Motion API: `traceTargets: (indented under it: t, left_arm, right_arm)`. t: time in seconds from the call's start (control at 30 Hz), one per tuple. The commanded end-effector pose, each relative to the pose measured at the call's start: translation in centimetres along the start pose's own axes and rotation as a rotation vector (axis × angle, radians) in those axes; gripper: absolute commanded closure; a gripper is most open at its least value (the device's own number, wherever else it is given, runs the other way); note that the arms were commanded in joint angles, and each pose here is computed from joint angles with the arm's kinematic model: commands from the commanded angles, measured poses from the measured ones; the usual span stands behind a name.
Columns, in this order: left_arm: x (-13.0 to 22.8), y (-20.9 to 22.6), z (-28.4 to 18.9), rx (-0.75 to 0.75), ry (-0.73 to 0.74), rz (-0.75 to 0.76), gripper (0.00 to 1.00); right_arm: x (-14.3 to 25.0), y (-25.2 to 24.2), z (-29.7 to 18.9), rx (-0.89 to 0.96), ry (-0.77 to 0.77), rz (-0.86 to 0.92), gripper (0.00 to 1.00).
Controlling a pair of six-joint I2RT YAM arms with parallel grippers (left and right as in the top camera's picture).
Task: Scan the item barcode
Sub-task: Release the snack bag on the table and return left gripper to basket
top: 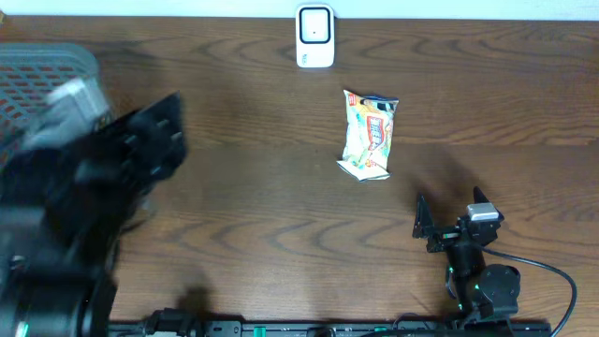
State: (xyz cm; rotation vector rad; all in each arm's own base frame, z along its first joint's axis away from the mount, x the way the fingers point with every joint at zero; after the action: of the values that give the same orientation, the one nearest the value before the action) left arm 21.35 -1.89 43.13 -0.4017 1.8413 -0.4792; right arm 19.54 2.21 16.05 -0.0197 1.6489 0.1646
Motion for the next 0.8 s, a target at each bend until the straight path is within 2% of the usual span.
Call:
traceTargets:
  t: [0.0,0.07,0.17,0.33,0.4,0.47,0.53,0.77]
  left_arm:
    - [-1.9,3.8,-3.5,-0.273,-0.186,-0.002,0.34]
    - [-2.4,5.2,-4.7,-0.373,-0.247,-0.026,0.34]
    - [-3.3,6.2,-5.5,-0.445,-0.315,-0.066,0.34]
    - [-5.5,7.5,-4.1,-0.535,-0.326,-0.089,0.34]
    - [-6.5,8.1,-3.1,-0.585,-0.29,-0.1,0.33]
    - [-7.3,9.2,-1.9,-0.656,-0.226,-0.116,0.25]
    - [-8.2,12.4,0.5,-0.816,-0.061,-0.16,0.02]
    - [-6.4,21.2,3.2,-1.085,0.151,-0.355,0.01]
  right_arm:
    - [0.1,0.1,0.0,-0.006,0.001,0.012,0.01]
    - [0.1,0.1,0.0,-0.006,0.001,0.012,0.01]
    - [0.1,0.1,0.0,-0.006,0.001,0.012,0.01]
    - [0.1,0.1,0.0,-0.006,0.001,0.012,0.01]
    - [0.1,0.1,0.0,-0.006,0.001,0.012,0.01]
    - [0.1,0.1,0.0,-0.006,0.001,0.012,0.01]
    - [0.1,0.1,0.0,-0.006,0.001,0.012,0.01]
    - [0.1,0.1,0.0,-0.006,0.001,0.012,0.01]
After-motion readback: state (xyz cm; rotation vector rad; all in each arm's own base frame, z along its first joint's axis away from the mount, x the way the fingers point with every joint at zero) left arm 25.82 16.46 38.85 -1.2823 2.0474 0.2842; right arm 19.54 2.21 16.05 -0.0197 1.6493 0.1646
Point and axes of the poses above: each gripper's point midway between its finger pads, its own z axis out along the fingers, its own y axis along the line the jaws close on, x = y × z, the point moved 5 cm from there along -z, back along the fingers, and after that the axes turned 3 degrees about z, right-handed, at the moved point
